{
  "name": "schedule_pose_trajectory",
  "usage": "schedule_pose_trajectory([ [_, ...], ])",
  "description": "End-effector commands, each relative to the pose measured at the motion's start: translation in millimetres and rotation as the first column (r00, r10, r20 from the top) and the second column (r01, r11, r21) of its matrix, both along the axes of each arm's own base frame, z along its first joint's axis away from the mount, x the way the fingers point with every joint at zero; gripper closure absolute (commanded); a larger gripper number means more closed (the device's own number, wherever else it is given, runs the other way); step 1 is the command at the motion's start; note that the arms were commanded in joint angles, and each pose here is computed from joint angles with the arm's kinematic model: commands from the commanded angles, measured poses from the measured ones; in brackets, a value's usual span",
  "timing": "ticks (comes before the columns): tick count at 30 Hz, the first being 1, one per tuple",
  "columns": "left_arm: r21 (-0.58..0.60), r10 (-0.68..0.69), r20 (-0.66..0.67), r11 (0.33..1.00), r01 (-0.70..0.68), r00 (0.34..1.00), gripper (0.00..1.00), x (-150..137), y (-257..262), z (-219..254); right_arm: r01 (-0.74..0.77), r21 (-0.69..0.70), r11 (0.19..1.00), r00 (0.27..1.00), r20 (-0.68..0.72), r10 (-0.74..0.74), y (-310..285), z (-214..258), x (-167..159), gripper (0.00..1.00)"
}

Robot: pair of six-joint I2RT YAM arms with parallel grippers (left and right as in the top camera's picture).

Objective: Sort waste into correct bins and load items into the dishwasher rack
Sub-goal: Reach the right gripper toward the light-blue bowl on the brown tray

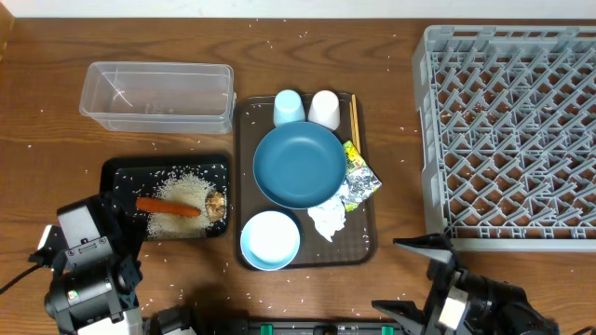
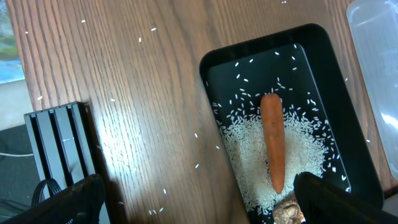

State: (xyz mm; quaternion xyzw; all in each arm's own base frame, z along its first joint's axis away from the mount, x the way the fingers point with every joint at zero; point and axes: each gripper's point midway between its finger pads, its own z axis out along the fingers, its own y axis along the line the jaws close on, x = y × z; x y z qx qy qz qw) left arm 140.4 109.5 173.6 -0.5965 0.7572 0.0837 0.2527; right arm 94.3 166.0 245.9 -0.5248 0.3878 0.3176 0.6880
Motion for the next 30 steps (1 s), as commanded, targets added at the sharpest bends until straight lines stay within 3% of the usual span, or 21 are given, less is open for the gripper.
schedule_pose_trajectory([
  [1,0.011,-0.004,0.001,1.000,0.004,1.000,0.02,0,2,5,0.060,0.080,0.995,0.986,-0.161,-0.047,-5,4,16,0.01],
  [9,0.010,-0.004,-0.002,1.000,0.004,1.000,0.02,0,2,5,0.196,0.156,0.968,0.953,-0.262,-0.151,-16,20,44,0.01],
  [17,0.010,-0.004,-0.002,1.000,0.004,1.000,0.02,0,2,5,0.224,0.157,0.962,0.936,-0.309,-0.167,-18,88,74,0.01],
  [22,0.010,-0.004,-0.002,1.000,0.004,1.000,0.02,0,2,4,0.066,0.078,0.995,0.955,-0.293,-0.040,-6,130,87,0.01],
  [26,0.010,-0.004,-0.002,1.000,0.004,1.000,0.02,0,2,4,-0.123,0.031,0.992,0.903,-0.412,0.125,4,143,76,0.01],
  [30,0.010,-0.004,-0.002,1.000,0.004,1.000,0.02,0,2,5,-0.054,0.145,0.988,0.813,-0.568,0.128,6,149,105,0.01],
])
